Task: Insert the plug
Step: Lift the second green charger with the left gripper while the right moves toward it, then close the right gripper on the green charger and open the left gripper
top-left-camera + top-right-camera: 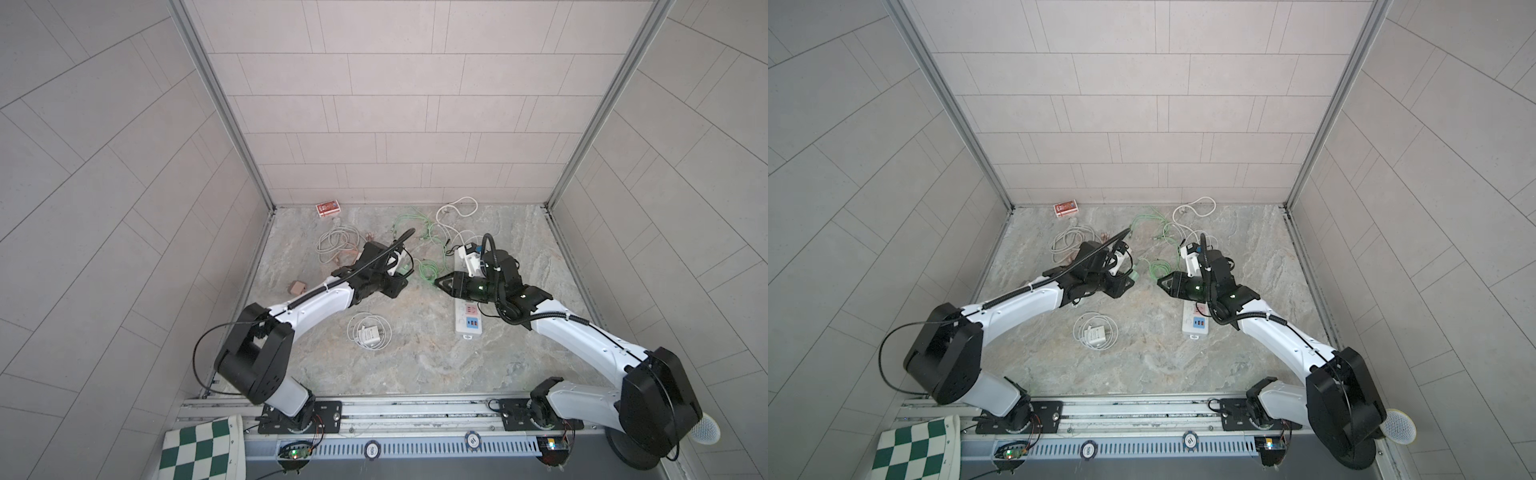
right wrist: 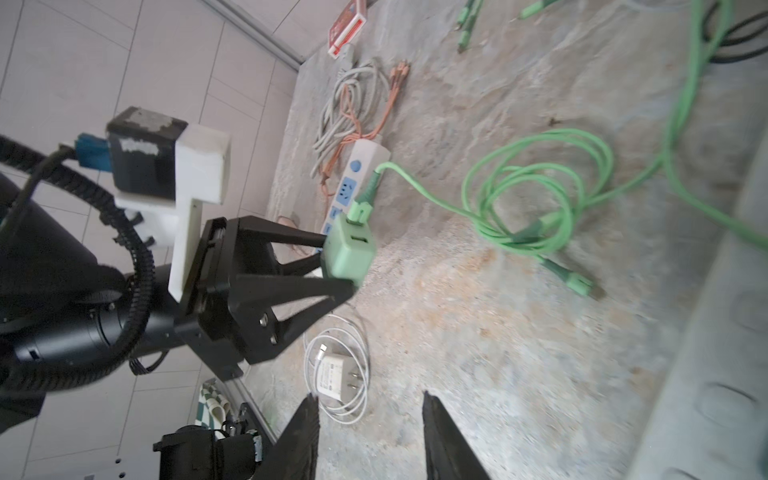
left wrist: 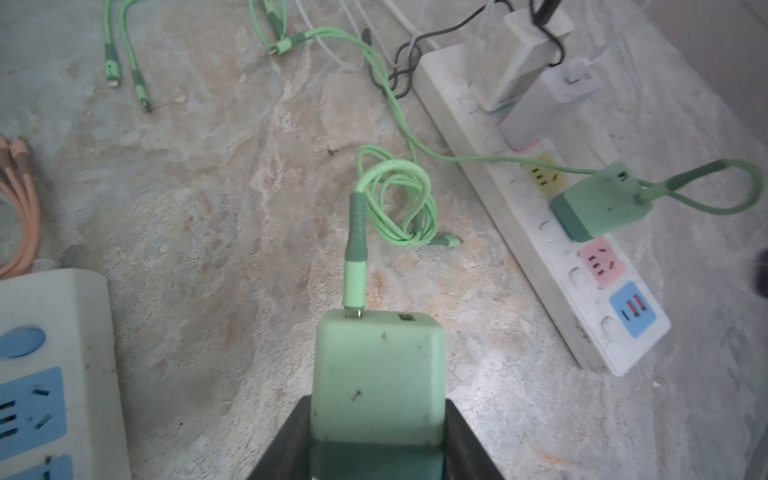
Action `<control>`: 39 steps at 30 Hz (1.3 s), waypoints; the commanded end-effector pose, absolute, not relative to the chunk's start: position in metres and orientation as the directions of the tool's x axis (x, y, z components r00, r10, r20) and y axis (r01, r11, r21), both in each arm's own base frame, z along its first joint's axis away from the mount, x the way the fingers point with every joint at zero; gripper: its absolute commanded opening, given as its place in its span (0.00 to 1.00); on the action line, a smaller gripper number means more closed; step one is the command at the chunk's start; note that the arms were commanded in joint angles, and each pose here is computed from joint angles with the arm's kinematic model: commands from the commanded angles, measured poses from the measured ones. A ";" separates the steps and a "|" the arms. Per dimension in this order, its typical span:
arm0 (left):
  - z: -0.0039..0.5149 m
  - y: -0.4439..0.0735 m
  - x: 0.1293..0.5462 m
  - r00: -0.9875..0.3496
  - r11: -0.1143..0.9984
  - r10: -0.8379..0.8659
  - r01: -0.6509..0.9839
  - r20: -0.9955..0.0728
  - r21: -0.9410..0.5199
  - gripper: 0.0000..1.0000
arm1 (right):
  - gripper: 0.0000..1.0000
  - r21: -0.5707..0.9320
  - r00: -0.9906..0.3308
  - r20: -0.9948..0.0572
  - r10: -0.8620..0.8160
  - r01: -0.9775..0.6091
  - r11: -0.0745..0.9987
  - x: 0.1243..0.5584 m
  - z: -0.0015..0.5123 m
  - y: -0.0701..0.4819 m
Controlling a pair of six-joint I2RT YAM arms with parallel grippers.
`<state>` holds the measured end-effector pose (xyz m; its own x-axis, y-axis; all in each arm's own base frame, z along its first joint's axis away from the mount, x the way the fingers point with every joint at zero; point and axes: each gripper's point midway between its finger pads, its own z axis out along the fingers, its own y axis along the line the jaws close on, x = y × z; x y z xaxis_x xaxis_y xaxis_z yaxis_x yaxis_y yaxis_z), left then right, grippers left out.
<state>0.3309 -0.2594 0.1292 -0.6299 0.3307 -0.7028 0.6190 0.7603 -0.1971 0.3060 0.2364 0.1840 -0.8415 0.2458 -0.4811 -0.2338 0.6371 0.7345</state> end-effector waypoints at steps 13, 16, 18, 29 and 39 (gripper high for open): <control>0.159 -0.277 0.308 -0.431 0.636 0.257 0.750 -0.865 -0.184 0.33 | 0.40 0.789 -0.887 -0.407 0.219 -0.221 0.573 0.327 0.173 0.287; 0.160 -0.276 0.308 -0.420 0.637 0.256 0.751 -0.871 -0.175 0.33 | 0.40 0.782 -0.893 -0.402 0.200 -0.222 0.583 0.325 0.168 0.291; 0.158 -0.277 0.306 -0.417 0.626 0.265 0.760 -0.869 -0.174 0.33 | 0.40 0.773 -0.893 -0.411 0.184 -0.235 0.589 0.325 0.167 0.296; 0.154 -0.281 0.301 -0.407 0.604 0.281 0.778 -0.869 -0.170 0.33 | 0.34 0.805 -0.908 -0.382 0.172 -0.236 0.544 0.329 0.167 0.311; 0.158 -0.280 0.302 -0.406 0.614 0.272 0.771 -0.872 -0.167 0.61 | 0.11 0.764 -0.902 -0.407 0.143 -0.251 0.594 0.327 0.159 0.304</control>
